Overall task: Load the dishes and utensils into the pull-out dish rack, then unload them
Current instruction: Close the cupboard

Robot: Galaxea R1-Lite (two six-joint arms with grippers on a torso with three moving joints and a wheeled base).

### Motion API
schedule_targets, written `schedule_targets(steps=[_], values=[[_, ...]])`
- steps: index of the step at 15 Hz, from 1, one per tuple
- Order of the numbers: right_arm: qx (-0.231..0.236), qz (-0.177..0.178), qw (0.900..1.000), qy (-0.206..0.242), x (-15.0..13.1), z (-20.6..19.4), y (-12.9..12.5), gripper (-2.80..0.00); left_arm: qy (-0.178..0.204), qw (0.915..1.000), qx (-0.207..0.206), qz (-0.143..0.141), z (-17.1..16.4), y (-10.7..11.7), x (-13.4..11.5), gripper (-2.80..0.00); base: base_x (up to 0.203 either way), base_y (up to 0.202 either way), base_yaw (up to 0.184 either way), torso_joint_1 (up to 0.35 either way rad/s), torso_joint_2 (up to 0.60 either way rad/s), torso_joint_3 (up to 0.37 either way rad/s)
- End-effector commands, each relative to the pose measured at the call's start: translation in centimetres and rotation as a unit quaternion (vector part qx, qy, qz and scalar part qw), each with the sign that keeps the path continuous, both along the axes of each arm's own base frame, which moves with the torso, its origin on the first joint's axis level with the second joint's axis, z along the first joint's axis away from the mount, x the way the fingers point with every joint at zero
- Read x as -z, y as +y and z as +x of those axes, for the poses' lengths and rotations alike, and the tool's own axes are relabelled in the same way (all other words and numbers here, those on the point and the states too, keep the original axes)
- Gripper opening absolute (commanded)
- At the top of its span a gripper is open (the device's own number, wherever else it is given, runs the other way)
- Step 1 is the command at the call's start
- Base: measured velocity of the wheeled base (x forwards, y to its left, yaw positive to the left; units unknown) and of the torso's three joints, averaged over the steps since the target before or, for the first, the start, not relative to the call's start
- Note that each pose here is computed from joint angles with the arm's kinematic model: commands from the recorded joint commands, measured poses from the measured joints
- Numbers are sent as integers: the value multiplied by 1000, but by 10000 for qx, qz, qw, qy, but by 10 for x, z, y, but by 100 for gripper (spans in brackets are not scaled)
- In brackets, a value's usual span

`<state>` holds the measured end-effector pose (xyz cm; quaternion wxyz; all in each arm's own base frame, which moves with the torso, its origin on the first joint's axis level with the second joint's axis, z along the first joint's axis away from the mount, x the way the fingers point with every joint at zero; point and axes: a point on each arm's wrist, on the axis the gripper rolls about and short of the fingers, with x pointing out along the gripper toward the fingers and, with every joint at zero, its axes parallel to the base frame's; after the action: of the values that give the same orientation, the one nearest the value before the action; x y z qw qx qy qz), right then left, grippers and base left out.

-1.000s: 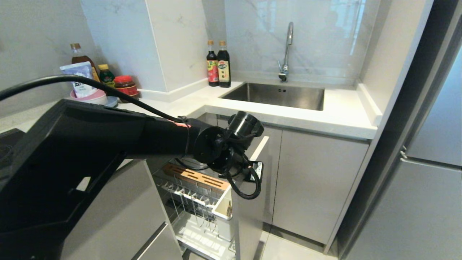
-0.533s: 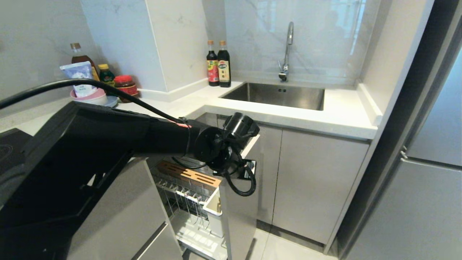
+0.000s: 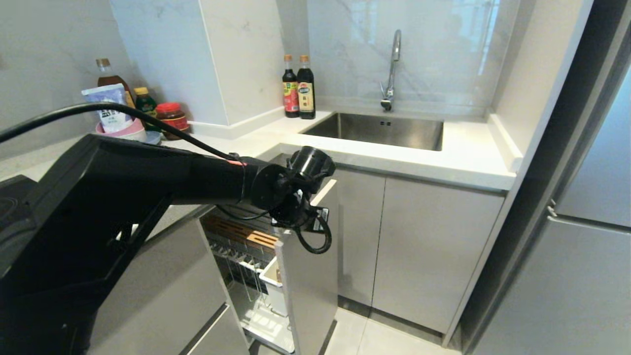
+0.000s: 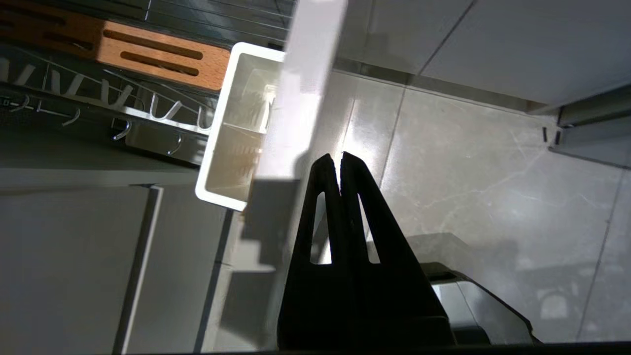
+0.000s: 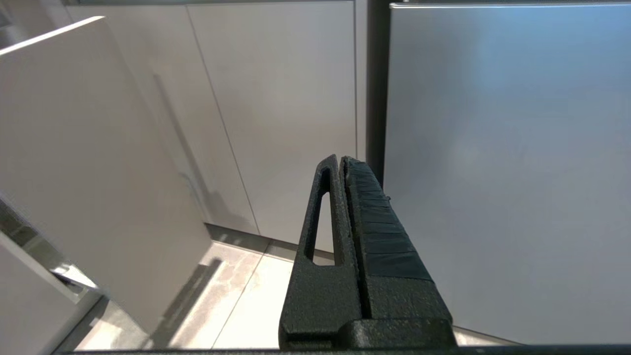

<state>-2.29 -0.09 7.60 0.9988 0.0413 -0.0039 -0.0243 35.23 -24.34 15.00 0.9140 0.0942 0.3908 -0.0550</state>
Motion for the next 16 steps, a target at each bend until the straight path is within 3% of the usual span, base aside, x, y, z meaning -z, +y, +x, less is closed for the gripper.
schedule_targets(steps=[1, 9, 16], values=[[1, 1, 10000, -25, 0, 0, 0, -280, 9, 10000, -87, 30, 6, 7, 1, -280, 0, 0, 0, 0, 0, 0], [2, 1, 10000, -25, 0, 0, 0, -280, -158, 9957, -723, 563, 46, 39, 17, -280, 0, 0, 0, 0, 0, 0], [1, 1, 10000, -25, 0, 0, 0, -280, -378, 9855, -1326, 987, 69, 58, 26, -280, 0, 0, 0, 0, 0, 0]])
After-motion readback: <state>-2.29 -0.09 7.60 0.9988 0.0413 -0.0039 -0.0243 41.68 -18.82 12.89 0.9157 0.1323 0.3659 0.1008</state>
